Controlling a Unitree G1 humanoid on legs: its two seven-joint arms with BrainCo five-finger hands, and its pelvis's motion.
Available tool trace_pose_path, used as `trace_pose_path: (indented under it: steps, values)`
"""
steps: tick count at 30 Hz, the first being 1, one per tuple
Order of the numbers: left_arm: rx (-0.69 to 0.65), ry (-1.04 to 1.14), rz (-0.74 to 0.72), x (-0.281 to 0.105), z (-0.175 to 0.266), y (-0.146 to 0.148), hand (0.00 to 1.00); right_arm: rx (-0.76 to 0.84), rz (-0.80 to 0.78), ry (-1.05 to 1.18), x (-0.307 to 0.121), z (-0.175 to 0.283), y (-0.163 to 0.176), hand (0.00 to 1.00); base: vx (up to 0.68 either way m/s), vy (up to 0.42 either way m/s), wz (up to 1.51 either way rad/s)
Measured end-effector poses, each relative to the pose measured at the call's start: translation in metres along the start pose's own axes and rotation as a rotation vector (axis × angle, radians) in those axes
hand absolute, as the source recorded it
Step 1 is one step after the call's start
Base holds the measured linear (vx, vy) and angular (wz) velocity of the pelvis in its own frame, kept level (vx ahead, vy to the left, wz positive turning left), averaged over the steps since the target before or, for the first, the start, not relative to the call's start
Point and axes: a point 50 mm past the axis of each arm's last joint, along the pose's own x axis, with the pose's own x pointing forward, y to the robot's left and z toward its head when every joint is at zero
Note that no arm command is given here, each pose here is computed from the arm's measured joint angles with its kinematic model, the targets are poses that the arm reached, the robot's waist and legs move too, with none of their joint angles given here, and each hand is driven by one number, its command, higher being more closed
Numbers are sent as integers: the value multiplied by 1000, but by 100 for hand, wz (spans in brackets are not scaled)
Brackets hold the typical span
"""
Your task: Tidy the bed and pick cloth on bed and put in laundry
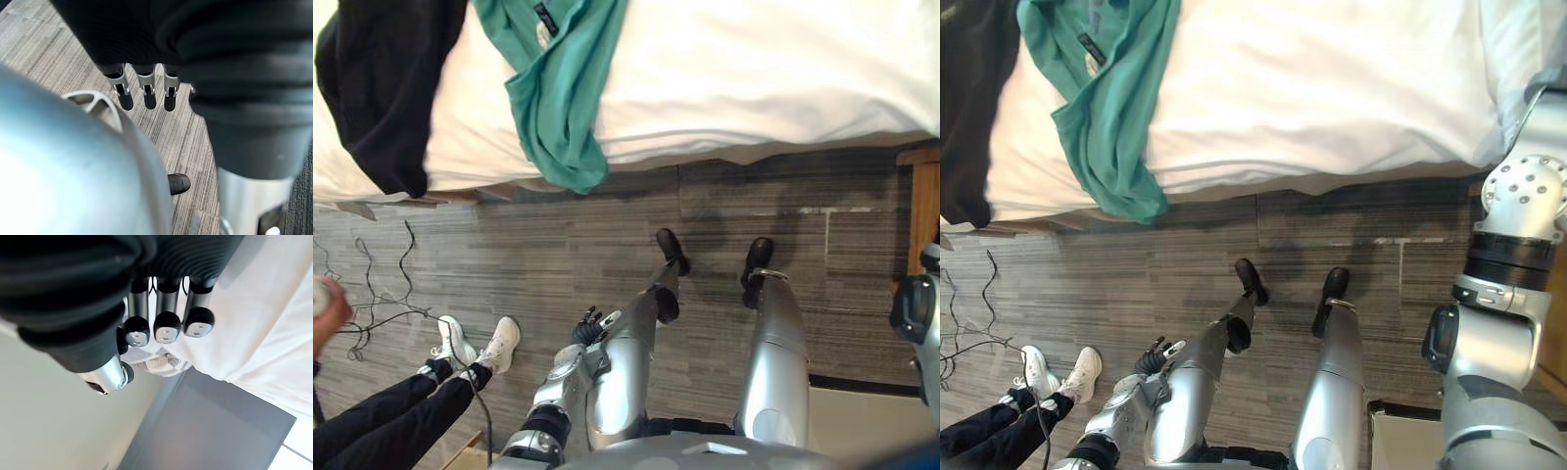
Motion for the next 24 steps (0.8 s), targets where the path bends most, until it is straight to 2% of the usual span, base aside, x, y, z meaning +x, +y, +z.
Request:
trace_pose_path:
  steps: [13, 18, 24]
  values:
    - [-29, -61, -24, 0, 1, -4, 0, 13, 33, -6, -2, 10, -24, 100, -4, 3, -2]
    - [-79, -69, -25, 0, 2, -2, 0, 3, -93, 18, -31, 8, -61, 100, 31, -3, -3]
    - [-112, -61, 37, 0, 3, 7, 0, 15, -388, 24, -106, 11, -125, 100, 77, 15, -9]
